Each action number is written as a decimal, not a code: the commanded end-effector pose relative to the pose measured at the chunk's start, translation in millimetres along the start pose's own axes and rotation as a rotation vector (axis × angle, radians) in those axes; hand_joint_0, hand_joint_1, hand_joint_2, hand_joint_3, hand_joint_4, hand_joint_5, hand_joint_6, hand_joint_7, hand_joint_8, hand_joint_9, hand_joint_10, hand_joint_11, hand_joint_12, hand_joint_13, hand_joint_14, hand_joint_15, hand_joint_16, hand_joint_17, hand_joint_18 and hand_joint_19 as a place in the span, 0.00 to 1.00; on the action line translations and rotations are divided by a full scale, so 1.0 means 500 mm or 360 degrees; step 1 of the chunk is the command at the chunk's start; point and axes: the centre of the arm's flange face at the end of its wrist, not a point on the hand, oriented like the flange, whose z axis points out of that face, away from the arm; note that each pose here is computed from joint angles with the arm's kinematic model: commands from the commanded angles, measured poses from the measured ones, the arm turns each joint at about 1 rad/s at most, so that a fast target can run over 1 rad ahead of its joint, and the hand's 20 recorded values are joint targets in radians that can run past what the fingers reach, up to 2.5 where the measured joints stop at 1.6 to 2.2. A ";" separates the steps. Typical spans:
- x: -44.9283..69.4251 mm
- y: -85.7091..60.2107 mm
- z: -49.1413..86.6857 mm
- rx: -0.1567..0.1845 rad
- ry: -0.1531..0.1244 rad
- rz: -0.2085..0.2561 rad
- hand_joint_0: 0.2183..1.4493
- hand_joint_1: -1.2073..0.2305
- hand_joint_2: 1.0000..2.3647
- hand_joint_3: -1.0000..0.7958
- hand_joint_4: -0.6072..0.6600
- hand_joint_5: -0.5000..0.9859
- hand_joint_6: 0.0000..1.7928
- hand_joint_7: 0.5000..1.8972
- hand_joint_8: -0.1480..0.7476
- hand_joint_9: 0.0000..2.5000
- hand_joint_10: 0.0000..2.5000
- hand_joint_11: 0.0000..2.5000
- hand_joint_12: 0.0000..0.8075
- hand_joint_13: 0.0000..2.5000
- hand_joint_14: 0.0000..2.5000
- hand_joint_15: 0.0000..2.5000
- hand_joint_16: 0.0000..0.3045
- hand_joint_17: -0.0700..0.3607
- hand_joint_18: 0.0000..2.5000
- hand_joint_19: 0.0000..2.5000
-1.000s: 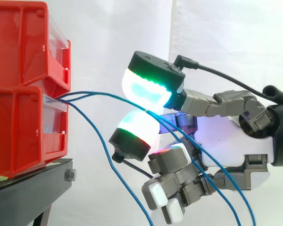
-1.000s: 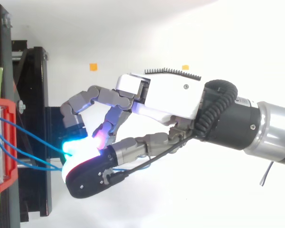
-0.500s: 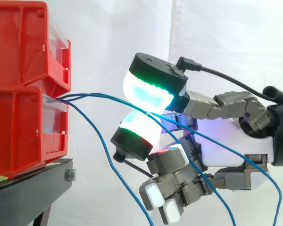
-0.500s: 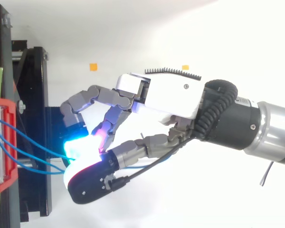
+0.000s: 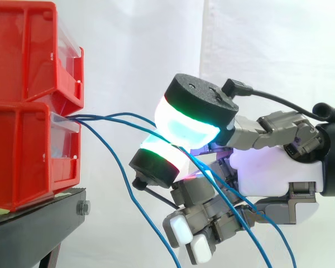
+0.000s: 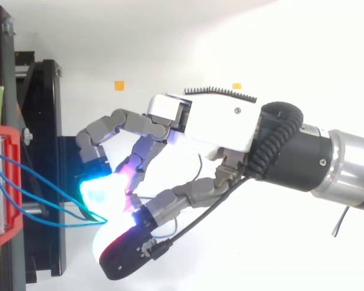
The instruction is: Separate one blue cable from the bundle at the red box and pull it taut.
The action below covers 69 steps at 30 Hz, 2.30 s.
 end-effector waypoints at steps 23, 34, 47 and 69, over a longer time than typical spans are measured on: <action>-0.001 0.000 0.000 -0.0002 -0.0005 0.0004 0.18 0.50 0.00 0.28 0.46 0.29 0.46 0.49 0.56 0.58 0.01 0.41 0.57 0.47 0.01 0.31 0.22 0.51 0.39 0.32; -0.002 0.000 0.002 -0.0011 -0.0005 0.0005 0.14 0.39 0.00 0.28 0.54 0.27 0.44 0.49 0.60 0.55 0.01 0.42 0.61 0.47 0.01 0.31 0.24 0.55 0.40 0.31; 0.000 0.000 0.001 -0.0011 -0.0005 0.0005 0.32 0.28 0.01 0.35 0.53 0.24 0.43 0.58 0.52 0.51 0.01 0.43 0.51 0.42 0.01 0.31 0.19 0.46 0.33 0.33; 0.002 0.000 0.001 -0.0015 -0.0006 0.0010 0.29 0.51 0.01 0.32 0.55 0.26 0.42 0.57 0.54 0.53 0.01 0.42 0.53 0.44 0.01 0.32 0.19 0.47 0.34 0.34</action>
